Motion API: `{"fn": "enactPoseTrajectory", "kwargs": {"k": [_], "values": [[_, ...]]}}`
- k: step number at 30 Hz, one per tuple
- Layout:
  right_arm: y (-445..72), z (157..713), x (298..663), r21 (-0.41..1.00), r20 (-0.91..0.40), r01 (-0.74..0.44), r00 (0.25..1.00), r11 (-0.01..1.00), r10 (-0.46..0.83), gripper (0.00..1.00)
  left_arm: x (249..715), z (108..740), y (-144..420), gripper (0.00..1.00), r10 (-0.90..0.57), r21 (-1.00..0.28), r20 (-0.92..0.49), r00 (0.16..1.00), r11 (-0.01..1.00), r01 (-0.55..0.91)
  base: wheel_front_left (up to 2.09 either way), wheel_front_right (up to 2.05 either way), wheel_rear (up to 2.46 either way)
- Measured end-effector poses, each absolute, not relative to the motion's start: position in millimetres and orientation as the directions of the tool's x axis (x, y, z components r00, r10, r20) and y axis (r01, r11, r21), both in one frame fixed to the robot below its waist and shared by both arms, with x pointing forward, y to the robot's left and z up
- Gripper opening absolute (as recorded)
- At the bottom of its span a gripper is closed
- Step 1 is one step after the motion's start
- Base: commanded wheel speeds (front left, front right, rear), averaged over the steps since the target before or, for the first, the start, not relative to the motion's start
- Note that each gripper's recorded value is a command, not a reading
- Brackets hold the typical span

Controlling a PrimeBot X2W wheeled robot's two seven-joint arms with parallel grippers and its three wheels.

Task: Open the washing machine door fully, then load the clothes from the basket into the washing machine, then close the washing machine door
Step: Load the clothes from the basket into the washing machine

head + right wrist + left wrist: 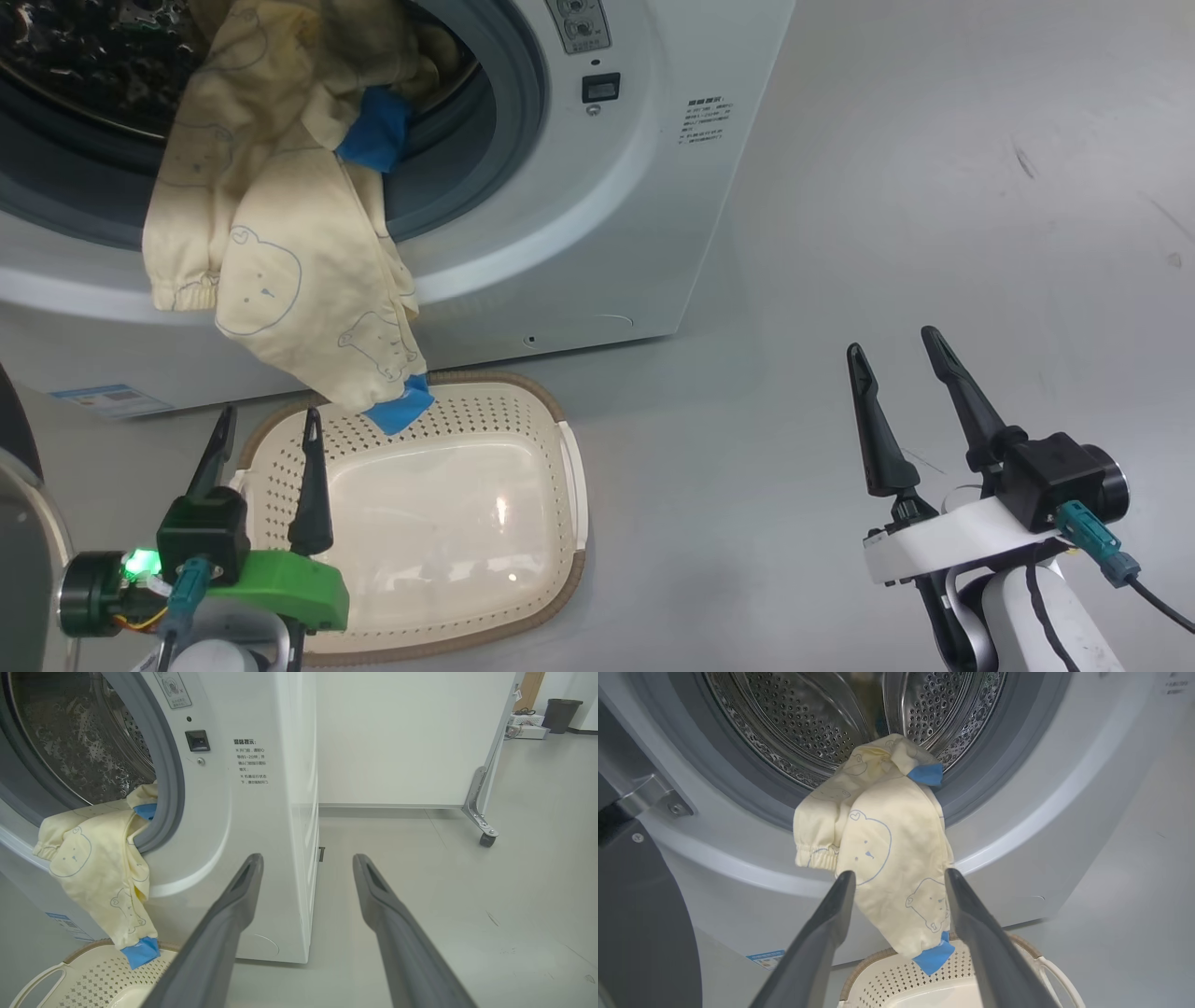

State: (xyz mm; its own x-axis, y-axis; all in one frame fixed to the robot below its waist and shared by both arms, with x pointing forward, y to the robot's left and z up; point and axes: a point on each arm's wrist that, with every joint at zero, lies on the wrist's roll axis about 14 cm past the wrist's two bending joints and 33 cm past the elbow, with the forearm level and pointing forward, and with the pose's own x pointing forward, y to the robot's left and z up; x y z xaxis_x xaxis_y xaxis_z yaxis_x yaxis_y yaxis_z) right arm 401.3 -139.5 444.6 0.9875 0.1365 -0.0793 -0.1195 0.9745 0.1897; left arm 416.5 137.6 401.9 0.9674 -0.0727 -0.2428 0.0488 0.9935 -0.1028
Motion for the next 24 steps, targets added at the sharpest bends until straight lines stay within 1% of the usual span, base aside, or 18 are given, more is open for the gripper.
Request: {"fn": "enactPoseTrajectory", "kwargs": {"k": [1,8,16,24], "values": [[-139,445,401,0.19,-0.079,-0.12,0.987,0.975,0.137,1.0,417,402,138,1.0,-0.073,-0.103,-0.243,0.967,0.993,0.049,0.0,0.0,0.0],[-142,434,403,0.192,-0.107,-0.107,0.986,0.975,0.129,1.0,418,367,140,1.0,-0.067,-0.138,-0.364,0.929,0.99,0.017,0.0,0.0,0.0],[-147,426,412,0.189,-0.119,-0.091,0.986,0.978,0.115,1.0,448,344,132,1.0,-0.092,-0.149,-0.412,0.906,0.988,0.033,0.0,0.0,0.0],[-157,414,424,0.187,-0.141,-0.062,0.986,0.98,0.089,1.0,486,317,152,1.0,-0.05,-0.108,-0.454,0.889,0.994,0.001,0.0,0.0,0.0]]}}
